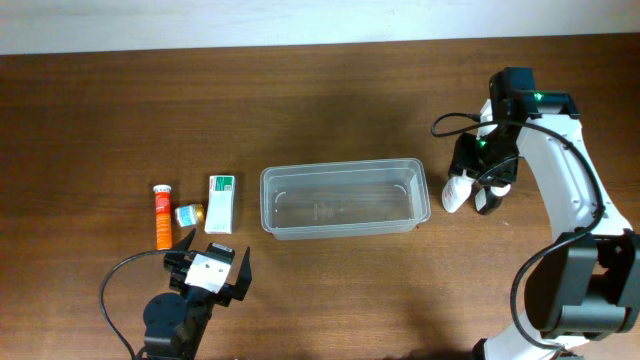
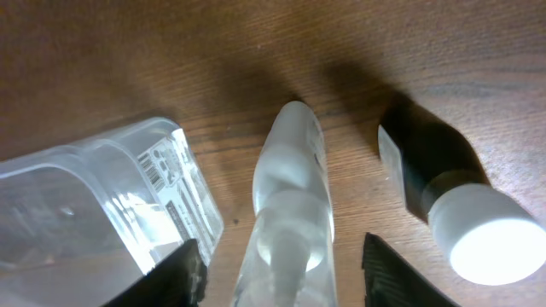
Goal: Pack container
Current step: 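Grasp the white spray bottle with the right gripper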
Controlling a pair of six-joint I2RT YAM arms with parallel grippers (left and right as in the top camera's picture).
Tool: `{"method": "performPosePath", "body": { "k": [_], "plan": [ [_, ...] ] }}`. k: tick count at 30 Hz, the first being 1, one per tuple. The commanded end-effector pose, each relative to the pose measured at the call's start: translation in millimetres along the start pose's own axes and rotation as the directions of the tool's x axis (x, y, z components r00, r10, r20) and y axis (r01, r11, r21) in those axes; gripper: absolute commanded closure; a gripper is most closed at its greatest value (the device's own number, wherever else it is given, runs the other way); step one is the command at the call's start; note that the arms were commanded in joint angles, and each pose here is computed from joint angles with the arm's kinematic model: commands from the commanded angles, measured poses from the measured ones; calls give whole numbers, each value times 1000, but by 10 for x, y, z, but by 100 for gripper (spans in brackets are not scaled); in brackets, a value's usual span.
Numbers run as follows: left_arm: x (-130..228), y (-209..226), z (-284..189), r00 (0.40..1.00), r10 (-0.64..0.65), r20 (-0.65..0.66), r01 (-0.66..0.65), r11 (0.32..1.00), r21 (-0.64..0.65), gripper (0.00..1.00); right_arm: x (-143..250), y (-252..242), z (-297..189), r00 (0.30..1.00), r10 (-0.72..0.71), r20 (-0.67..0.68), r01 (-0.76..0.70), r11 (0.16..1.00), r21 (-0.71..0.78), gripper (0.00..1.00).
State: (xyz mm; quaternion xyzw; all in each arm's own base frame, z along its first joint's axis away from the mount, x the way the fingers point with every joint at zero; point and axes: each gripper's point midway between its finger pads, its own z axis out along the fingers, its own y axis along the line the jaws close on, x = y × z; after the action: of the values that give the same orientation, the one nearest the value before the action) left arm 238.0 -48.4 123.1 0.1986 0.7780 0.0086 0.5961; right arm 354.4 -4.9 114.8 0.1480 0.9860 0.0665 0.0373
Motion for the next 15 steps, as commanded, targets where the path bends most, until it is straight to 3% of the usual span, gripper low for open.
{"method": "performPosePath", "body": {
  "k": [1, 15],
  "plan": [
    [2, -13, 2, 1000, 11, 8, -11, 1000, 7, 0, -40, -57, -9, 1000, -2, 16, 1, 1000, 30, 53],
    [2, -13, 2, 1000, 11, 8, -11, 1000, 7, 0, -33, 131, -181, 997, -54, 61, 53, 998, 19, 88]
  ]
}}
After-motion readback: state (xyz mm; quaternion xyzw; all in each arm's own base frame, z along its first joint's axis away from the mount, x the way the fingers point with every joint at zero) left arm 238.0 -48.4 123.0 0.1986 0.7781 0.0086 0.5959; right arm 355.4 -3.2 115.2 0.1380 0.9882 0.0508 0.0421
